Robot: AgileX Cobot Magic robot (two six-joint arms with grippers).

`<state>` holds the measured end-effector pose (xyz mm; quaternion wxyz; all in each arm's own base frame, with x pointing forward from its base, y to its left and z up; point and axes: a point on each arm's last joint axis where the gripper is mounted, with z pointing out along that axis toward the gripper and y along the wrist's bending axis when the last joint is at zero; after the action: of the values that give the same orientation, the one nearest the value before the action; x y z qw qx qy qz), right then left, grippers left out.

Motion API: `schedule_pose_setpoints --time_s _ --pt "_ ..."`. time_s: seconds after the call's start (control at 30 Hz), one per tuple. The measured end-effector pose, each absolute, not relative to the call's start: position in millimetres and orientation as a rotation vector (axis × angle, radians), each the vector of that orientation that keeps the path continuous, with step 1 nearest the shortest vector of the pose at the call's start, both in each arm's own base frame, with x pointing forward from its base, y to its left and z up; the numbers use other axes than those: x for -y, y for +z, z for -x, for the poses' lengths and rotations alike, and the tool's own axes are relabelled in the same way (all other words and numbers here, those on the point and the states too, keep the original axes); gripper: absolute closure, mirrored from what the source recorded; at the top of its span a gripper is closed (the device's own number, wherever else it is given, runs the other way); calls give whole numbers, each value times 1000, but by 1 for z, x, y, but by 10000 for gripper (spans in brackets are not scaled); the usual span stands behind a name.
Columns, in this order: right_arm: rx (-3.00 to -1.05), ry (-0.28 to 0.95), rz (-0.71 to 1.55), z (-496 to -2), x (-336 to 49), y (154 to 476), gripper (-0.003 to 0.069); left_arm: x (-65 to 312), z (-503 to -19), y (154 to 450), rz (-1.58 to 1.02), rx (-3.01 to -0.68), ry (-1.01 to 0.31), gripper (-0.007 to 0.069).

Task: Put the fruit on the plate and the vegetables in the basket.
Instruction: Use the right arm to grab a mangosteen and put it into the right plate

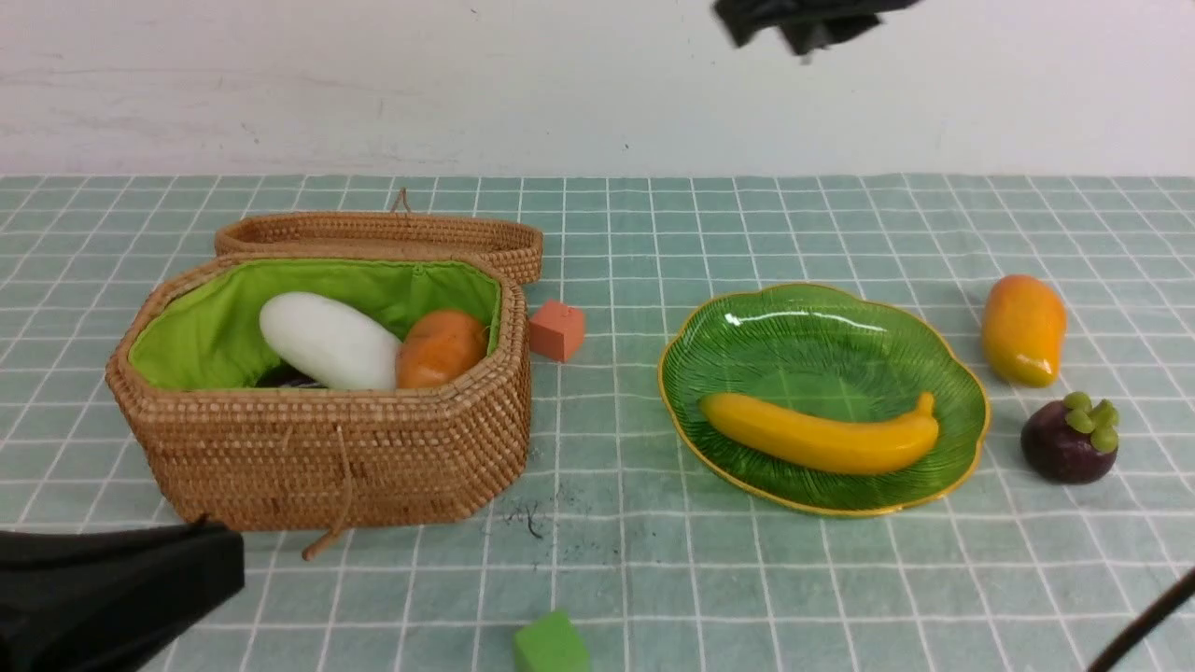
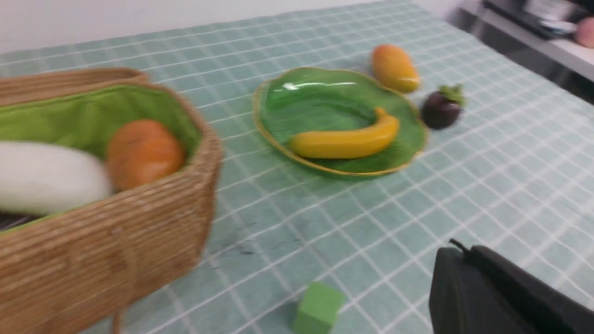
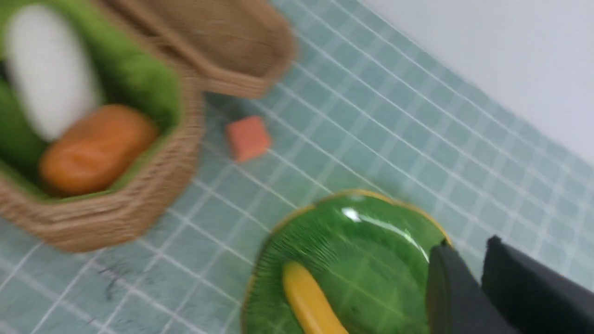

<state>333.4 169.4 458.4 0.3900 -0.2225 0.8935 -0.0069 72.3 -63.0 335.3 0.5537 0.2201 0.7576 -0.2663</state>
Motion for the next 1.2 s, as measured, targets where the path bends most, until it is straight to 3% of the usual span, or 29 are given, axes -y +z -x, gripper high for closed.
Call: schedule_pose_setpoints --time_s 0.17,0.27,0.3,0.33,0.37,0.43,0.57,0.73,0.97,1.2 --pt "-2538 -69 207 -336 -78 411 521 69 -67 337 -661 -1720 -652 638" --pt "-2793 -73 20 -331 -23 342 388 72 -64 338 -727 -1689 -652 638" --pt "-2802 -69 25 -331 -23 339 379 72 -64 338 -729 -1688 -652 638" --pt "-2842 -36 -42 -331 -6 314 311 72 -64 338 -738 -1681 -648 638" --pt "-2845 9 -97 -333 4 297 249 72 -64 338 -744 -1678 -650 638" --pt "-2834 32 -135 -335 10 285 208 72 -64 338 -746 -1677 -644 638" --pt "-2789 143 -283 -357 30 243 4 72 -64 338 -749 -1675 -642 638" --pt "-2761 148 -293 -377 35 212 -17 72 -64 338 -749 -1675 -642 638" --pt "-2755 136 -278 -391 37 181 41 72 -64 338 -748 -1676 -648 638" --pt "-2760 118 -187 -392 37 179 82 73 -63 337 -755 -1682 -652 638"
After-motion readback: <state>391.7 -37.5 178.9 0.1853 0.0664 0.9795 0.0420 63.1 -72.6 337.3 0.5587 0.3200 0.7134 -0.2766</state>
